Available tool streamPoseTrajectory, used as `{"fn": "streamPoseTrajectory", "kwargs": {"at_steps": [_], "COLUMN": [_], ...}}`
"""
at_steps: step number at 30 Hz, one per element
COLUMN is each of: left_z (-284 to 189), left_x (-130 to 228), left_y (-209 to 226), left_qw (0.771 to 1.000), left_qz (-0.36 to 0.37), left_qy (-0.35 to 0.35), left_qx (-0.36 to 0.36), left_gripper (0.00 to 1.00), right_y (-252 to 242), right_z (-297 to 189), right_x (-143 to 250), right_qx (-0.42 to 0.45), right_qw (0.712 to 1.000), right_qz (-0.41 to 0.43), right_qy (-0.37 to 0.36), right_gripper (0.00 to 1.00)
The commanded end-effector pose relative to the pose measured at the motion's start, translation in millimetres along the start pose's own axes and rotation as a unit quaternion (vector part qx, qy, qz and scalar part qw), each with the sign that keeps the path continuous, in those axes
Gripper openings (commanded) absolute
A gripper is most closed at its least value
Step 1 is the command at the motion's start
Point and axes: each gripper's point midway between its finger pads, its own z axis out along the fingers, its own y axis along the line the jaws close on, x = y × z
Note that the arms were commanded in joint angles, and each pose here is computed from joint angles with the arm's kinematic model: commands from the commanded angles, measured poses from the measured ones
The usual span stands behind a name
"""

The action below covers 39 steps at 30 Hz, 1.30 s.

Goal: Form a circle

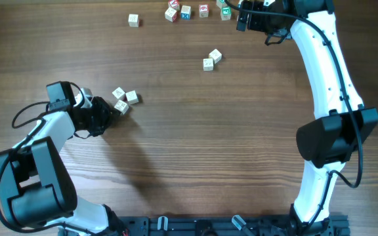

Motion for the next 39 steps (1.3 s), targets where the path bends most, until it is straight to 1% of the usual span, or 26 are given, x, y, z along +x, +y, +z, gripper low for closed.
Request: {"fn": "streamPoseTrajectory", "kwargs": {"at_steps": [1, 13, 19, 39], "left_z": [3.4, 3.3, 6.1, 6.7], "left_x": [3.7, 9.5, 12.6, 10.6], "left_y": [1.9, 2.5, -1.7, -4.1], "left_qw": [1.0, 1.0, 1.0, 1.0], "left_qz": [-0.014, -0.021, -0.012, -0.006], "left_qy": [0.009, 0.021, 0.025, 0.02], "left_qx": [0.004, 0.005, 0.005, 0.009], "left_gripper": [0.04, 0.04, 0.04, 0.04], "right_y": [1.2, 1.2, 1.2, 1.1], "right_z": [-19.0, -19.0, -19.0, -19.0], "right_x": [-8.5, -8.5, -8.5, -8.4], "right_qx": [0.001, 0.001, 0.001, 0.001], "right_qw": [1.0, 1.0, 1.0, 1.0], "right_qz": [0.0, 0.0, -0.001, 0.0], "right_qy": [-0.024, -0.024, -0.024, -0.024], "right_gripper": [1.0, 1.0, 1.0, 1.0]}}
